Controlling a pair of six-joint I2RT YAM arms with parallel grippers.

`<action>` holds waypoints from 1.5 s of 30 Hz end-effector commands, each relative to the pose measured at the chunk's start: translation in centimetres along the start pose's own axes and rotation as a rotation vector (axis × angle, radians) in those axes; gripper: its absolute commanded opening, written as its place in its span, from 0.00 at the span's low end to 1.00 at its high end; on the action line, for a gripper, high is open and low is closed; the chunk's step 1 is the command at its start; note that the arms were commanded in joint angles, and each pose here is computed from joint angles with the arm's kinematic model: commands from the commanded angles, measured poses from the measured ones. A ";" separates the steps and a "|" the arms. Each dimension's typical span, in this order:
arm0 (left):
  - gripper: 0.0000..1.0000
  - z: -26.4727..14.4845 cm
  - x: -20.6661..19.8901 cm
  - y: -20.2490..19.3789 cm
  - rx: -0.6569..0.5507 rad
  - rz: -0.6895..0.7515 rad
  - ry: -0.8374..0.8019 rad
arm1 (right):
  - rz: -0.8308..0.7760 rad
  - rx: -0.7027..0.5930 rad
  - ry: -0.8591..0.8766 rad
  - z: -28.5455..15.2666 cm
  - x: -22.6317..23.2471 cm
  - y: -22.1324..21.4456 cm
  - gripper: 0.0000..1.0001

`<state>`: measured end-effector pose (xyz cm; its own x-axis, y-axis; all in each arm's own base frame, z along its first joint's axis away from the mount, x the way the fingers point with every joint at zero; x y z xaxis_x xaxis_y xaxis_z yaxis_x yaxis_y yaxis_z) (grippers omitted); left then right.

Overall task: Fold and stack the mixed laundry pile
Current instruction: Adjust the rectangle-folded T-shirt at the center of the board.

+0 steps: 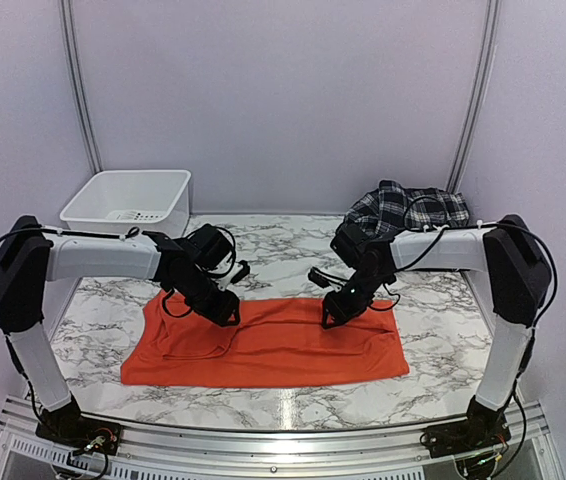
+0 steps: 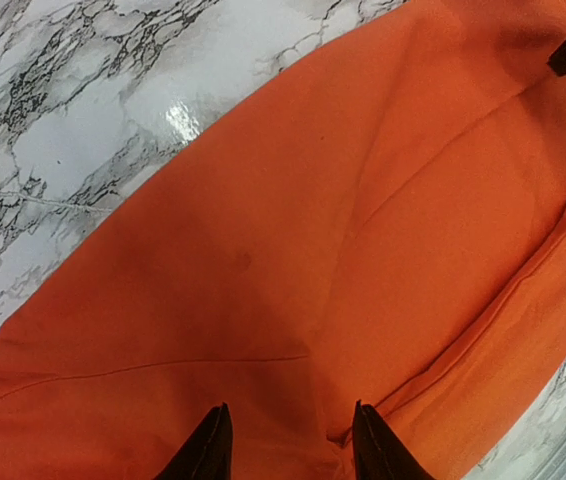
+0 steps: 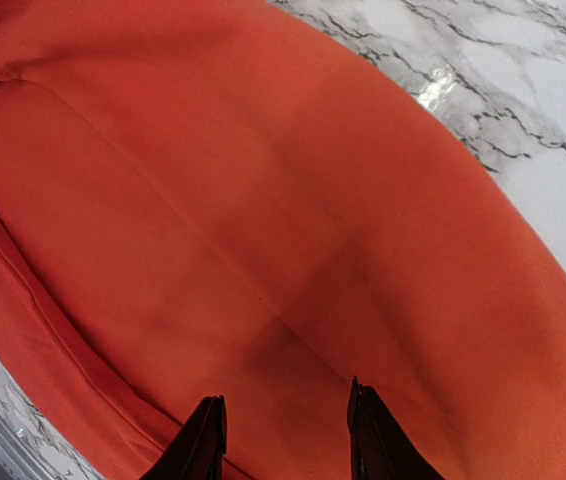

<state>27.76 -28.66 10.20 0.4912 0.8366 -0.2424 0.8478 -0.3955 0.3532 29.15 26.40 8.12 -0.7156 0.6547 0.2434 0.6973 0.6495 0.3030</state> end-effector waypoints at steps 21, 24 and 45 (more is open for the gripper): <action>0.49 3.0 -0.7 -0.2 0.057 0.120 0.071 | 0.031 0.105 -0.257 -1.8 -3.3 -2.8 0.38; 0.47 3.3 -0.4 -0.3 0.061 0.119 0.092 | 0.034 0.118 -0.277 -1.9 -3.5 -3.2 0.38; 0.09 3.8 0.2 -0.8 0.107 0.098 0.122 | 0.059 0.164 -0.333 -2.5 -5.4 -4.9 0.08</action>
<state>28.36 -29.69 6.22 0.5446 0.8336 -0.0922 0.8145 -0.4995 0.2950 29.31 19.03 6.97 -0.6469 0.7609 -0.0517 0.7511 0.6474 0.1294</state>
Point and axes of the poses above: each gripper's point midway between its finger pads, its own z axis out along the fingers, its own x axis along the line the jaws close on, y = z × x, the point moved 4 cm from there along -z, back along the fingers, and after that the axes turned 7 degrees about -z, right-handed, at the moved point
